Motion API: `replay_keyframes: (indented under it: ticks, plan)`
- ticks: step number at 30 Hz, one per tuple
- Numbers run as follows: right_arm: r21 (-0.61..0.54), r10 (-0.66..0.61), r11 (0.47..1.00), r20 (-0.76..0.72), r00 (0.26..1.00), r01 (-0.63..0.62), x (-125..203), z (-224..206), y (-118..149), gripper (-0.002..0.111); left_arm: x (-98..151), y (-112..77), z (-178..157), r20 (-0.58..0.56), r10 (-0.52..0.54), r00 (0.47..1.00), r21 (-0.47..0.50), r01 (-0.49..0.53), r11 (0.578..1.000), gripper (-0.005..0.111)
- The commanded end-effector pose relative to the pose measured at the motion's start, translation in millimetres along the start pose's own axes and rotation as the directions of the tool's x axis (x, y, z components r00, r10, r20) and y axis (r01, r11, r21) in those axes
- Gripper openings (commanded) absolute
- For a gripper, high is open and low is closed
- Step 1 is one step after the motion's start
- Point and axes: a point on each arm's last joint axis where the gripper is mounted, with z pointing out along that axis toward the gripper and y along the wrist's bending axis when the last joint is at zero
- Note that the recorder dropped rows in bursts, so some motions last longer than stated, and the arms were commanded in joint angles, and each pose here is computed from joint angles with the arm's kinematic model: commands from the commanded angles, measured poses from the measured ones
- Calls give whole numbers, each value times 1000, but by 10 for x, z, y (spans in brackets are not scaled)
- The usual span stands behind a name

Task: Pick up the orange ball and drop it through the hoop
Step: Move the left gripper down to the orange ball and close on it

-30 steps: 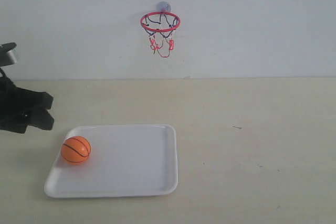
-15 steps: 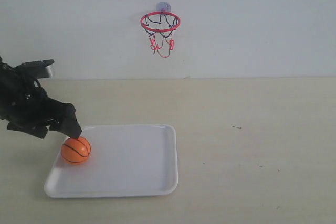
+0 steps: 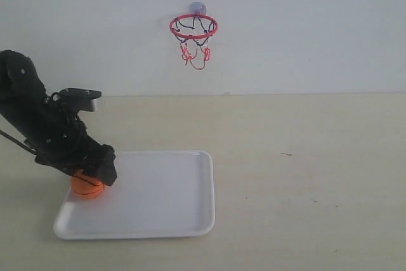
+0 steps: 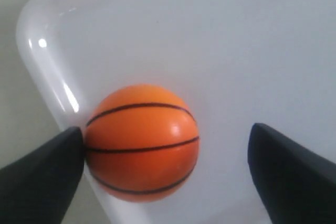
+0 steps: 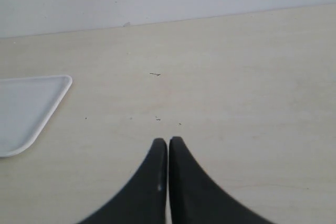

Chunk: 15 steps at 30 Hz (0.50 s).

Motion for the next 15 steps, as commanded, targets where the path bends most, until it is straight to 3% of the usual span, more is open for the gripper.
replay_keyframes:
  ticks: [1,9,15]
  plan:
    - [-3,-10,1000,18,1000,10,-17,-5,2,0,6,11,84,-22,4,1000,-23,-4,1000,79]
    - [-3,-10,1000,18,1000,10,-17,-5,2,0,12,-18,123,-34,4,999,-17,-4,1000,77]
    - [-3,-10,1000,18,1000,10,-17,-5,2,0,11,-6,163,-32,7,999,-22,-8,1000,52]
